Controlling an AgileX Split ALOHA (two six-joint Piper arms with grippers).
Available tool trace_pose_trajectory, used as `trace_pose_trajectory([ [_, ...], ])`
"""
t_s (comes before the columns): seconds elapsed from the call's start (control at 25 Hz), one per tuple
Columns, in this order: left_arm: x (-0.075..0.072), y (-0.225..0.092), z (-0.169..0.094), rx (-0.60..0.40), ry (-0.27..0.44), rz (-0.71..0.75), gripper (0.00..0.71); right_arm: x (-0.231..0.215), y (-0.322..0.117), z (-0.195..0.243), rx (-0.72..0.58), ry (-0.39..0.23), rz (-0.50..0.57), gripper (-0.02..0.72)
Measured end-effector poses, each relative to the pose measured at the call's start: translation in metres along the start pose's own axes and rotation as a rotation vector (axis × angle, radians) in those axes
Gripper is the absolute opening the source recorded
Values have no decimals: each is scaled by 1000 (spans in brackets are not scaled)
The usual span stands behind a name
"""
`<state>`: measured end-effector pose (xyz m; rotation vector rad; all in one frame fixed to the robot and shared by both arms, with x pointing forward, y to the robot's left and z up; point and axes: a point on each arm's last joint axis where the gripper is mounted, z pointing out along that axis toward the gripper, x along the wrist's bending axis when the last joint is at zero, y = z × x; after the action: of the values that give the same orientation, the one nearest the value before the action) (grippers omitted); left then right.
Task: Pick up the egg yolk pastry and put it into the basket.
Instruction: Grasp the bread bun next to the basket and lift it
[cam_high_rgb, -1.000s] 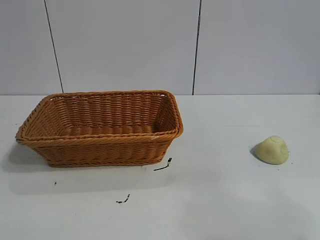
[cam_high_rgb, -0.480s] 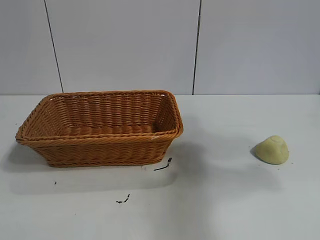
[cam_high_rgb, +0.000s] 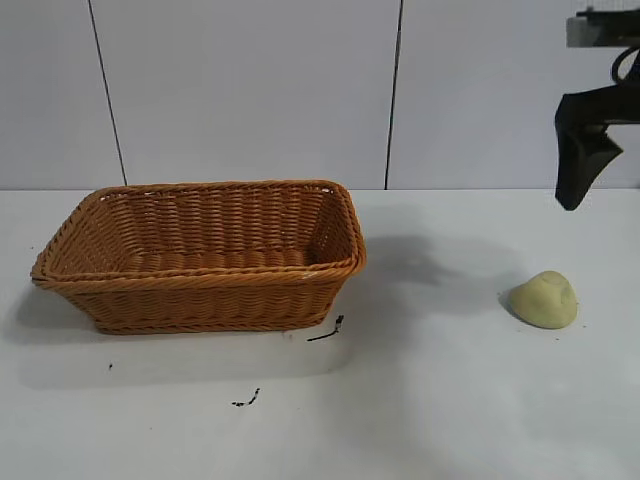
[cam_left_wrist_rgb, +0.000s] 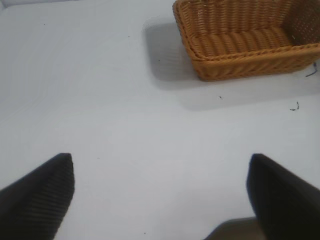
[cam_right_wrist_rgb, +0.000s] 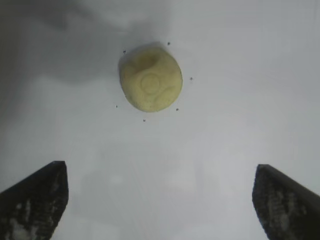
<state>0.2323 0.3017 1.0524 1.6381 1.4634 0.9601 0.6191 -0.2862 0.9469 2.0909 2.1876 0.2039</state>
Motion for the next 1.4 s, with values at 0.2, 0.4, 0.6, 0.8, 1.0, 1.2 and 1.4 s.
trace_pose_trajectory([
  [0.2,0,0,0,0,0,0,696,-1,4,31,9,-1,1,693],
  [0.4,0,0,0,0,0,0,696,-1,8,48,-14,-1,4,693],
  [0.6,0,0,0,0,0,0,696,-1,8,57,-13,6,-1,693],
  [0.8,0,0,0,0,0,0,696,1,8,62,-8,14,5,667],
  [1.0,0,0,0,0,0,0,696,7,8,62,-9,25,2,476],
  [1.2,0,0,0,0,0,0,696,11,9,62,-13,39,8,272],
  [1.4,0,0,0,0,0,0,696,12,9,62,-15,43,11,230],
])
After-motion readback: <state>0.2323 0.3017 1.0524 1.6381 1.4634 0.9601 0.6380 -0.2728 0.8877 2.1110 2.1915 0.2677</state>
